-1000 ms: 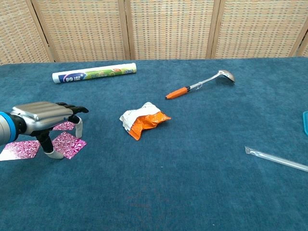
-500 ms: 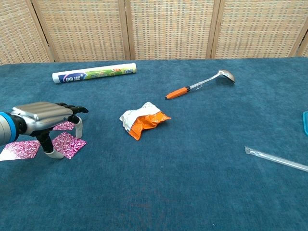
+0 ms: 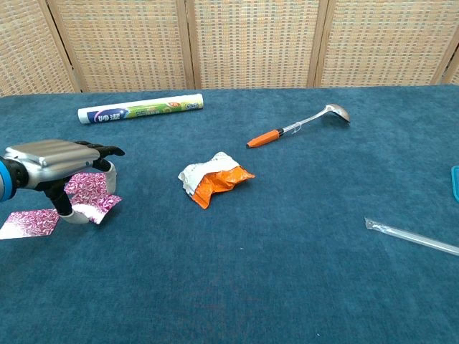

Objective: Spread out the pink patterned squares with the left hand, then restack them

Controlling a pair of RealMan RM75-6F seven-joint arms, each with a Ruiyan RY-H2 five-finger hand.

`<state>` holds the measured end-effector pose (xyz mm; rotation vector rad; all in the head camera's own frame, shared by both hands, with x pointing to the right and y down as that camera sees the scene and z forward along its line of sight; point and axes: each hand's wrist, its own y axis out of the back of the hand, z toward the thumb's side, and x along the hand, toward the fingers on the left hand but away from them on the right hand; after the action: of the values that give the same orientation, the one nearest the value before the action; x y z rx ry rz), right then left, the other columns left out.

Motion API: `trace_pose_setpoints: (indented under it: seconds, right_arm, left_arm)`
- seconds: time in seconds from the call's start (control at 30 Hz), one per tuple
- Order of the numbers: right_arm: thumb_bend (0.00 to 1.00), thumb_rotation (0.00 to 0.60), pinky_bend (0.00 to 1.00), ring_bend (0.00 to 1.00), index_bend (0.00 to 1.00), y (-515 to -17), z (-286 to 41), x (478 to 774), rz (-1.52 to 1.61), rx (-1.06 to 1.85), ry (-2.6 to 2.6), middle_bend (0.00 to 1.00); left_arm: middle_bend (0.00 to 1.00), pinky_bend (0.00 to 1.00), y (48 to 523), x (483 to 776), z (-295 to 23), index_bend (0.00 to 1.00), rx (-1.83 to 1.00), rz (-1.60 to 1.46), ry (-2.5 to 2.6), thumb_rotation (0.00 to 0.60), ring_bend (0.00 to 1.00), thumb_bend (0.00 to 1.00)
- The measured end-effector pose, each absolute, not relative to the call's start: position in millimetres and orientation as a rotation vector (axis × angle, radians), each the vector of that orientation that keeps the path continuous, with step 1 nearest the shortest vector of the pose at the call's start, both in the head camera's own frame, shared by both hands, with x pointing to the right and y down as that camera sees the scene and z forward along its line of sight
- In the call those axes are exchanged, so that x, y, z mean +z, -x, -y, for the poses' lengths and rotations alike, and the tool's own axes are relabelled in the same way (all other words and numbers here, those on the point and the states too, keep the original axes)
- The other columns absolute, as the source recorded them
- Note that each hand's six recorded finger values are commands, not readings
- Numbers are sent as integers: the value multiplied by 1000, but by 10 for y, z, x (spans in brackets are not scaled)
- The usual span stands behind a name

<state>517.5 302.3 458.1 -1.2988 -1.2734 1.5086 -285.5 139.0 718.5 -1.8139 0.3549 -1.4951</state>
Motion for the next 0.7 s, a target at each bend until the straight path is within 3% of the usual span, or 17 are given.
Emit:
trace_pose_setpoints:
  seconds: [0.7]
  right_arm:
    - [7,600,0,0,296,-5136,-3004,4588,1270,1502,1307,261]
  left_arm:
    - [0,0,3069,7285,-1014,433,-1624,-451,1767,600,0,248]
